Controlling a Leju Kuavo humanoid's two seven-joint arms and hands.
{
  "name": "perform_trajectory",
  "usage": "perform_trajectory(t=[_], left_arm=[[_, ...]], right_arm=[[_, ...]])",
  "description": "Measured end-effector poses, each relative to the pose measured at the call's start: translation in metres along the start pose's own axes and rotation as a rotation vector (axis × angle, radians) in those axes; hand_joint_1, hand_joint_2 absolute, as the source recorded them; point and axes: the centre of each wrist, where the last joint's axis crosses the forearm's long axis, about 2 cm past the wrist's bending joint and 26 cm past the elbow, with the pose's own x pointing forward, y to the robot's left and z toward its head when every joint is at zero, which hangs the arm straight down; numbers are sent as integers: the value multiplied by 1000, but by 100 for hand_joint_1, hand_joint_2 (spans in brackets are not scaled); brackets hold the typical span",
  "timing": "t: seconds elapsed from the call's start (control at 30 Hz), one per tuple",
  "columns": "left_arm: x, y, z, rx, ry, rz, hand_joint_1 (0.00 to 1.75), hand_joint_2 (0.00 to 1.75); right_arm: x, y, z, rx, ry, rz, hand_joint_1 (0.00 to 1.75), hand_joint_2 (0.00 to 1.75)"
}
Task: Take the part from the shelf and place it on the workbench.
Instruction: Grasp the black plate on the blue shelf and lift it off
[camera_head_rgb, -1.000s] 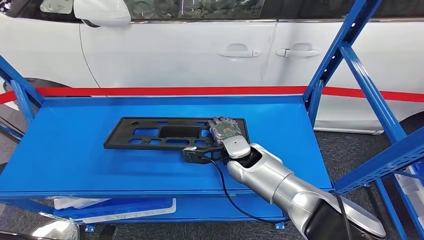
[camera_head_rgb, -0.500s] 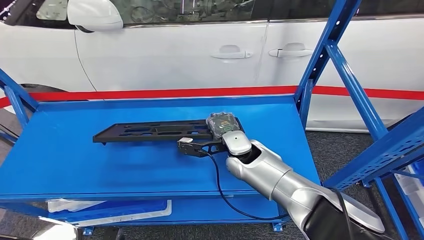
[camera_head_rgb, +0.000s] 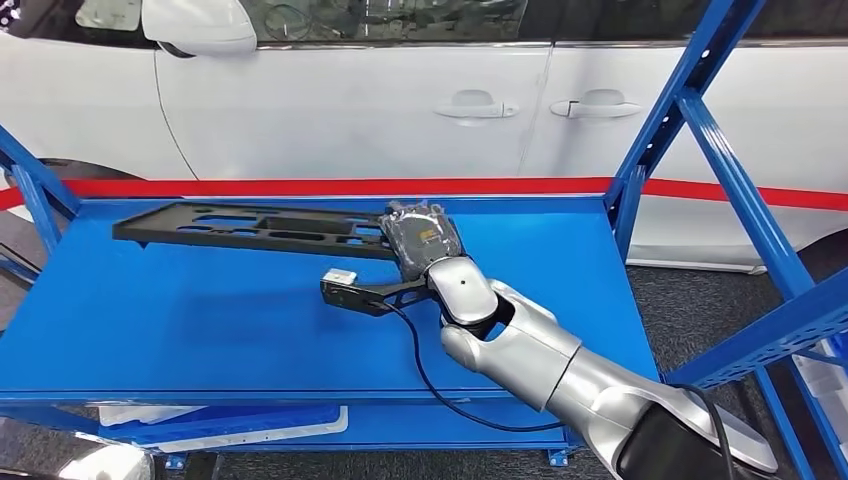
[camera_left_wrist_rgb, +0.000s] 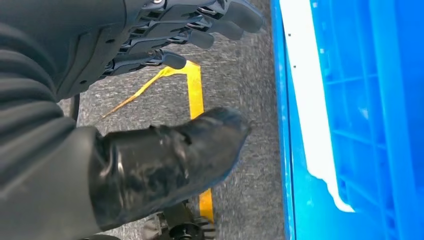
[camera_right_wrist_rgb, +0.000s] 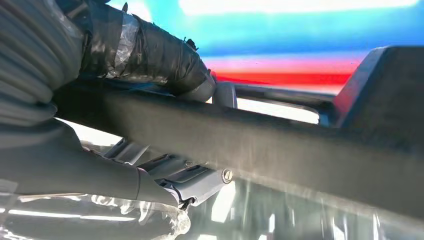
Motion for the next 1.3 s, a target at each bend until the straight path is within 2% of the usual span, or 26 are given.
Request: perform_trajectory(t=[0.13, 0.33, 0.57, 0.83, 1.3], left_arm=[[0, 1, 0, 49, 26, 11, 0, 175], [-1, -2, 1, 90, 67, 13, 0, 175], [-1, -3, 0, 106, 98, 39, 0, 175], [1, -8, -1, 94, 104, 56, 0, 175], [0, -12, -1, 78, 84, 70, 0, 175]], right_arm=[[6, -23, 9, -178, -34, -24, 175, 175], [6, -48, 24, -309, -61, -90, 175, 175], [4, -66, 38, -414, -94, -146, 175, 175], [4, -70, 50, -498, -126, -156, 175, 175], [3, -70, 60, -515, -141, -180, 175, 175]])
